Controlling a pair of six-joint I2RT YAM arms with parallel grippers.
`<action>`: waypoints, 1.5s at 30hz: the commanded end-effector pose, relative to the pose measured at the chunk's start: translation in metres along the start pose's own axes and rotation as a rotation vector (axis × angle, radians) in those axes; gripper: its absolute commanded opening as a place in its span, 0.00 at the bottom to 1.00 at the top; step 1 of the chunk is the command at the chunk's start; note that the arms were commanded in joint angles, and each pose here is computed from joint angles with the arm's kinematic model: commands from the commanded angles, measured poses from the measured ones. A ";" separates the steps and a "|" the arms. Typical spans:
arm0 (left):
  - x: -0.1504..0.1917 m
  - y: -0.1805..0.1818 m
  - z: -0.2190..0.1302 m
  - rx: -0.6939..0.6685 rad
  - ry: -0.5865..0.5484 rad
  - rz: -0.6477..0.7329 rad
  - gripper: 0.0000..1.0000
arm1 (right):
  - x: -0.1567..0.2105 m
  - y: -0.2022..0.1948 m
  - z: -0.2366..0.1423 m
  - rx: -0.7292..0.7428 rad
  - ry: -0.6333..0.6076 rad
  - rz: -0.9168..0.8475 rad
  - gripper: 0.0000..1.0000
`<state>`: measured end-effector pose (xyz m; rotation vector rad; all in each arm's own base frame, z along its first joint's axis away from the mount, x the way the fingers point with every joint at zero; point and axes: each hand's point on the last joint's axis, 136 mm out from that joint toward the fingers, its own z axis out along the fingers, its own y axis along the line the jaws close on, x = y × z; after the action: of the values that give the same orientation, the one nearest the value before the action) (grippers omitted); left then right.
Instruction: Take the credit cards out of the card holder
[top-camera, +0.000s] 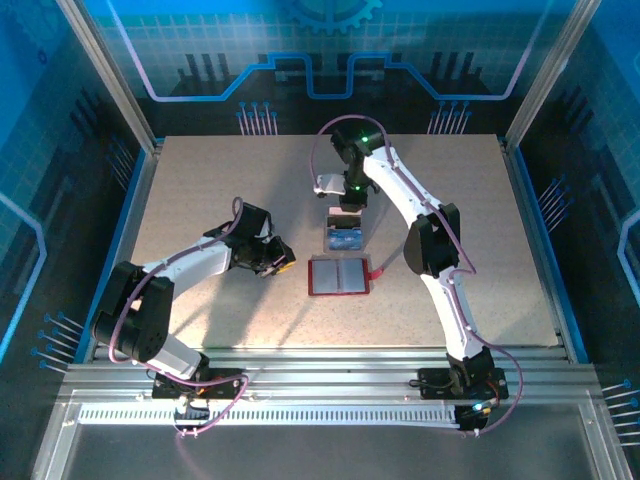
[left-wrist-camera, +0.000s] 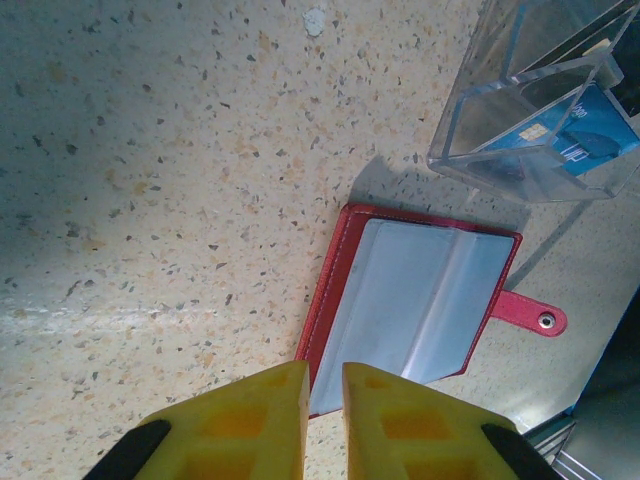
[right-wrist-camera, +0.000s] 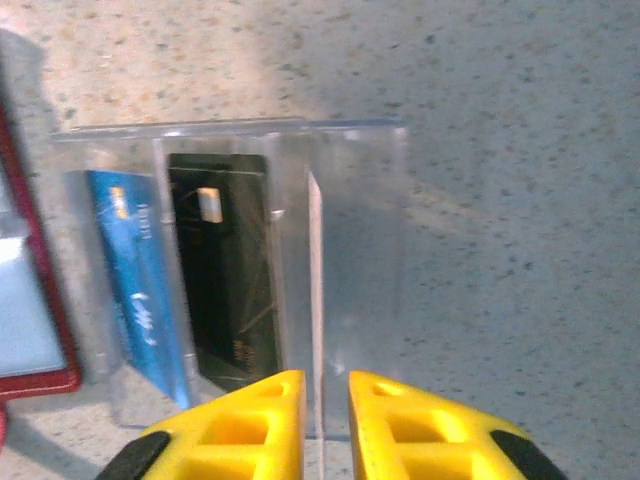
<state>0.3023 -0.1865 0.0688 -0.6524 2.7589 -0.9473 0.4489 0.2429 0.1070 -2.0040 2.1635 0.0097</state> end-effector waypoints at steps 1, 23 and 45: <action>-0.001 0.006 0.000 -0.022 0.004 -0.029 0.17 | -0.001 -0.019 -0.003 0.091 0.003 0.035 0.22; 0.008 -0.016 0.018 0.038 0.045 0.011 0.19 | -0.002 0.005 -0.046 0.165 -0.162 0.255 0.28; 0.027 -0.013 0.056 0.039 0.132 0.014 0.18 | -0.015 0.095 -0.056 -0.031 -0.463 0.883 0.14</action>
<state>0.2991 -0.2319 0.0336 -0.5866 2.8362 -1.0431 0.3588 0.2389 0.1399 -0.9543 2.4918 0.3677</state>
